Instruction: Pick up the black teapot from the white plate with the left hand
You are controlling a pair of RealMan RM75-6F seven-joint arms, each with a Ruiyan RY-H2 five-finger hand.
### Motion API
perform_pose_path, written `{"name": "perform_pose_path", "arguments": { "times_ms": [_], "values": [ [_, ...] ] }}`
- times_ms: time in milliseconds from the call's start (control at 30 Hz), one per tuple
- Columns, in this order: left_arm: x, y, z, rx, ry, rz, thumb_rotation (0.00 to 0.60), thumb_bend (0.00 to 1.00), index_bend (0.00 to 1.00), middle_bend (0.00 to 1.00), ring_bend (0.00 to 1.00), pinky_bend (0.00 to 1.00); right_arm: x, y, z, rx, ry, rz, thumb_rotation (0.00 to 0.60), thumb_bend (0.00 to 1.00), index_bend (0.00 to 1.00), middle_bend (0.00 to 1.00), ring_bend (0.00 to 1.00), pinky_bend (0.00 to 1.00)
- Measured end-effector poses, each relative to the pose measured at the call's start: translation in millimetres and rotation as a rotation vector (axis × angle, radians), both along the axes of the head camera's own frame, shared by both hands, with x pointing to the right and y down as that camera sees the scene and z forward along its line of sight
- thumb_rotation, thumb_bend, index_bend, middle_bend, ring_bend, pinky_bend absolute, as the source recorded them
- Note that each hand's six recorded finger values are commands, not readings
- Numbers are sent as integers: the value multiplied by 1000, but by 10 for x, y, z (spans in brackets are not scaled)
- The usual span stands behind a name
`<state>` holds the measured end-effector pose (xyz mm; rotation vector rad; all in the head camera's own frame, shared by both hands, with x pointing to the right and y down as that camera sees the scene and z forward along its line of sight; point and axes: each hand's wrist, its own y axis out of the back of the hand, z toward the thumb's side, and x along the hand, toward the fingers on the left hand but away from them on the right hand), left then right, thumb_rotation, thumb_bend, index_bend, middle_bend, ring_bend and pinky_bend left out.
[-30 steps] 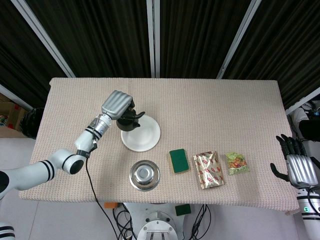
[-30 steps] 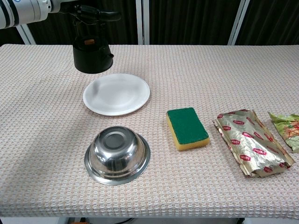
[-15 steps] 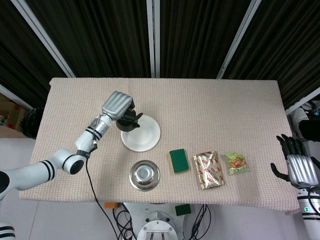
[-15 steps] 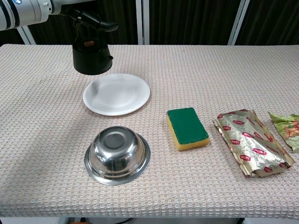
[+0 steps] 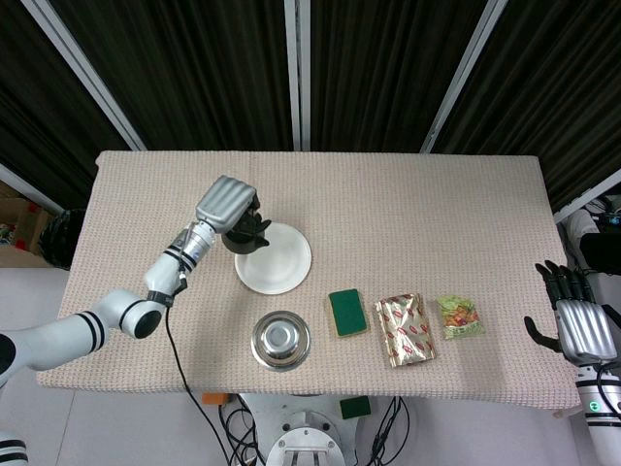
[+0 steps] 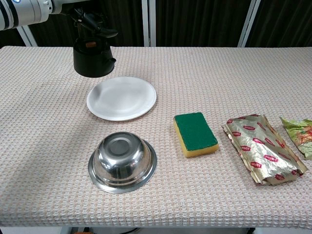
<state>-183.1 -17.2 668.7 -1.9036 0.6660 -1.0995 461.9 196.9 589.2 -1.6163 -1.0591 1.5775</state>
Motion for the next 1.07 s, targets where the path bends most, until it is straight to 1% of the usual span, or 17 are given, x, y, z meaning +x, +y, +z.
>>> {"name": "perform_pose_path", "arguments": {
  "times_ms": [133,200,233,300,333,533,600,967,1067],
  "values": [
    [-4,-5,-18,9,4,-1,485,298,1000,1000,1000,799,-2,0,2,-1,1,-1,600,333,0,0,0,0],
    [-4,-7,-32,19,5,1,524,298,1000,1000,1000,799,-1,1,3,-1,1,-1,600,333,0,0,0,0],
    [-2,-9,-42,29,4,4,558,298,1000,1000,1000,800,-1,1,4,-2,1,-1,600,334,0,0,0,0],
    [0,-9,-60,50,-1,12,594,300,1000,1000,1000,802,0,1,5,-2,2,-1,600,334,0,0,0,0],
    [3,-8,-72,67,-4,19,600,301,1000,1000,1000,803,1,1,7,-3,2,0,600,334,0,0,0,0],
    [19,16,-120,166,-31,69,600,301,1000,1000,1000,803,-1,0,14,-5,3,-1,600,333,0,0,0,0],
    [18,25,-120,186,-38,78,600,302,1000,1000,1000,803,-2,0,16,-6,4,-1,600,333,0,0,0,0],
    [9,46,-122,241,-70,115,600,302,1000,1000,1000,804,-4,2,27,-10,5,-1,600,334,0,0,0,0],
    [8,57,-112,238,-64,111,600,303,1000,1000,1000,804,-4,3,28,-12,4,-1,600,333,0,0,0,0]
  ]
}}
